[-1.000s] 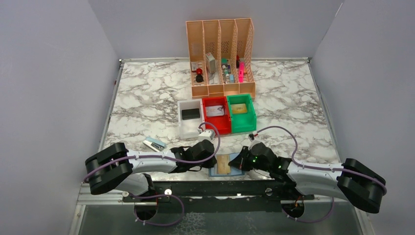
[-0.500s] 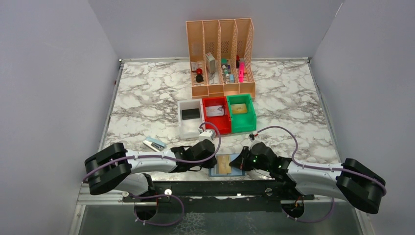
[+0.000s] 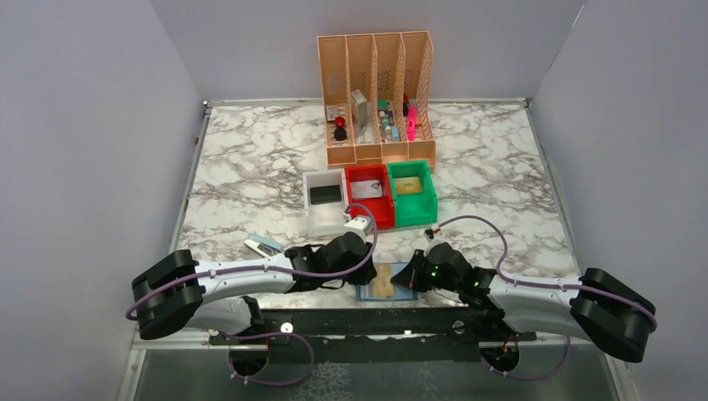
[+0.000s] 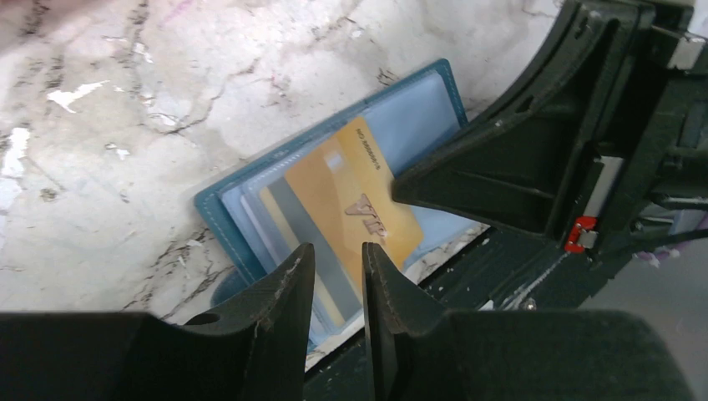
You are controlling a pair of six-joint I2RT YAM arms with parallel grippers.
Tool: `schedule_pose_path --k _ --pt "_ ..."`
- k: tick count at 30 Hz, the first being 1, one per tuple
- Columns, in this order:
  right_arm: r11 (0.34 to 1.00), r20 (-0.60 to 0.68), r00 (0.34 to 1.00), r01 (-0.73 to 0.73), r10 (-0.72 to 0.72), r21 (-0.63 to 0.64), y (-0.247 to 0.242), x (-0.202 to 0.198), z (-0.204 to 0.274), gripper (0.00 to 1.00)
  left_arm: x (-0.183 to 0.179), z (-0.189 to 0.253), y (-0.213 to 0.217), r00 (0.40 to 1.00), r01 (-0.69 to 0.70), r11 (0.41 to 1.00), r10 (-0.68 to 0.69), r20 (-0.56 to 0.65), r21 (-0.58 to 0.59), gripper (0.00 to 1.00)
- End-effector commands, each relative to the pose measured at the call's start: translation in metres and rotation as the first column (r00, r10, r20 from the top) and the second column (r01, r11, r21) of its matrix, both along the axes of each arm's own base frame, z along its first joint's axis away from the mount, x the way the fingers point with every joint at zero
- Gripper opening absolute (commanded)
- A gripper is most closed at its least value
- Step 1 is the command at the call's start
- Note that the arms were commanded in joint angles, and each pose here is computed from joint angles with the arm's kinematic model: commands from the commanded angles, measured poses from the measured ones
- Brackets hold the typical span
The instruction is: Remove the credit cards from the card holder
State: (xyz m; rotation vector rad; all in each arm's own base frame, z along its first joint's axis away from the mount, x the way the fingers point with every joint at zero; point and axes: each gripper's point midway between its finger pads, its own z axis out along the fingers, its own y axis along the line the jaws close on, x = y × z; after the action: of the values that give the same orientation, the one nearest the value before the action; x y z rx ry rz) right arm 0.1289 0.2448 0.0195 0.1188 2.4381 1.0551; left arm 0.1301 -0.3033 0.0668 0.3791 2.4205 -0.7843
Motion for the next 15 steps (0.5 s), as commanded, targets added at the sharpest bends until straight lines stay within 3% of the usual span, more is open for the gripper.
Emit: schedule_pose_path --k 1,10,15 --pt "0.999 -0.021 1.0 0.02 -0.021 -0.05 -0.011 -0.002 -0.012 0.01 -0.012 0.001 -0.015 0.996 0.082 0.996 -0.083 -0.014 -0.045 0.31" --pt "1.0 -0.017 1.0 0.005 -0.005 -0.02 -0.008 -0.004 -0.008 0.01 -0.025 -0.037 0.0 0.992 0.08 0.996 -0.077 -0.097 0.03 0.3" --pt "1.0 -0.024 1.0 0.003 -0.002 0.012 -0.005 -0.006 -0.005 0.05 -0.03 -0.052 0.007 0.99 0.082 0.994 -0.073 -0.121 0.07 0.24"
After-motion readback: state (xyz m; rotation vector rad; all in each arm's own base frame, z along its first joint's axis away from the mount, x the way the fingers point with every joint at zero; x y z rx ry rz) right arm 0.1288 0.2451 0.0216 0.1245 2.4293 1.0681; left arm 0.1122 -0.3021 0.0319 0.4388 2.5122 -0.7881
